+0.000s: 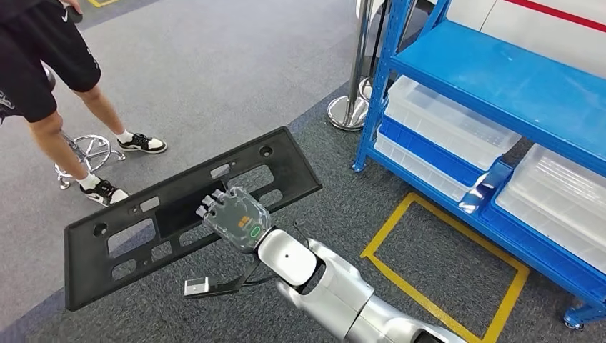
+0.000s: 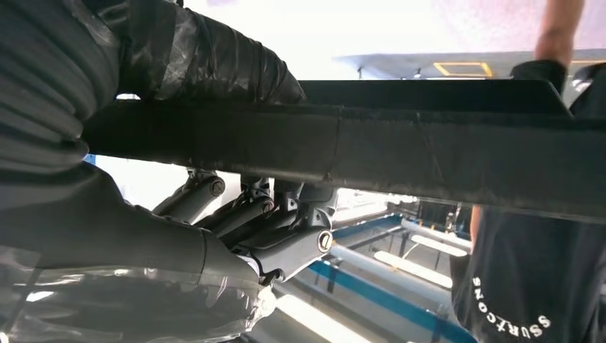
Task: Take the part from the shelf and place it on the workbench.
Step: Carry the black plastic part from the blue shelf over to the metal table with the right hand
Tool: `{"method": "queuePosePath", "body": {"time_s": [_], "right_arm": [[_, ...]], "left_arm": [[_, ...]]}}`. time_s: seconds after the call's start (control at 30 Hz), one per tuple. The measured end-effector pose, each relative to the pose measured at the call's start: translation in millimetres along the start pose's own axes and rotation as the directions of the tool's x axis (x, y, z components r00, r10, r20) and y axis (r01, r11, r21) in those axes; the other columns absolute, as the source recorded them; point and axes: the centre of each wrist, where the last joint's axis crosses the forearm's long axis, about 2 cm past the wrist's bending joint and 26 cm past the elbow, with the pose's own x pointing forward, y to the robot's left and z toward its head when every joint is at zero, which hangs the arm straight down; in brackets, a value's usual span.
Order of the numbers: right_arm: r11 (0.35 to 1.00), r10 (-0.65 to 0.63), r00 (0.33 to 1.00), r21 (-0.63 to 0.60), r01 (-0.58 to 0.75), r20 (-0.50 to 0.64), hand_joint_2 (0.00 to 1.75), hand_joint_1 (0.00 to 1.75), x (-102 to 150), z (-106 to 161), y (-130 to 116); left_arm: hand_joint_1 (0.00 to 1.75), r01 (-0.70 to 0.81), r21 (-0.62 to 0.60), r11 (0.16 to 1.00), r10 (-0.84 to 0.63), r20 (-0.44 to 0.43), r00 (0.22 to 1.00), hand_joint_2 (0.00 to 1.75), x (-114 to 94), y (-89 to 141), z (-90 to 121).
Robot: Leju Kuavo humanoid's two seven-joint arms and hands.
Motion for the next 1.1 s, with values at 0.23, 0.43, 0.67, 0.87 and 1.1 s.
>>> {"method": "queuePosePath", "body": {"time_s": [0.23,0.43,0.67,0.87,1.1], "right_arm": [[1.0,-0.008,1.0,0.001,0.007,0.013,1.75,1.75,2,-2,4],[1.0,-0.012,1.0,-0.001,0.012,0.018,1.75,1.75,4,-4,3],[1.0,-0.02,1.0,-0.007,0.02,0.024,1.75,1.75,4,-4,3],[0.999,-0.044,0.999,-0.008,0.044,0.008,1.75,1.75,-1,2,11],[0.999,-0.05,0.999,-0.015,0.05,-0.003,1.75,1.75,-4,0,12]], "left_arm": [[0.0,-0.012,0.004,1.0,0.012,-0.007,1.0,1.75,1,2,0],[0.0,-0.017,0.009,1.0,0.017,-0.014,1.0,1.75,-2,4,-1],[0.0,-0.034,0.002,0.999,0.034,-0.017,0.999,1.75,-1,1,0],[0.0,-0.056,0.001,0.998,0.056,-0.025,0.998,1.75,-1,-5,1],[0.0,-0.066,0.005,0.998,0.067,-0.024,0.997,1.75,-1,-7,1]]}}
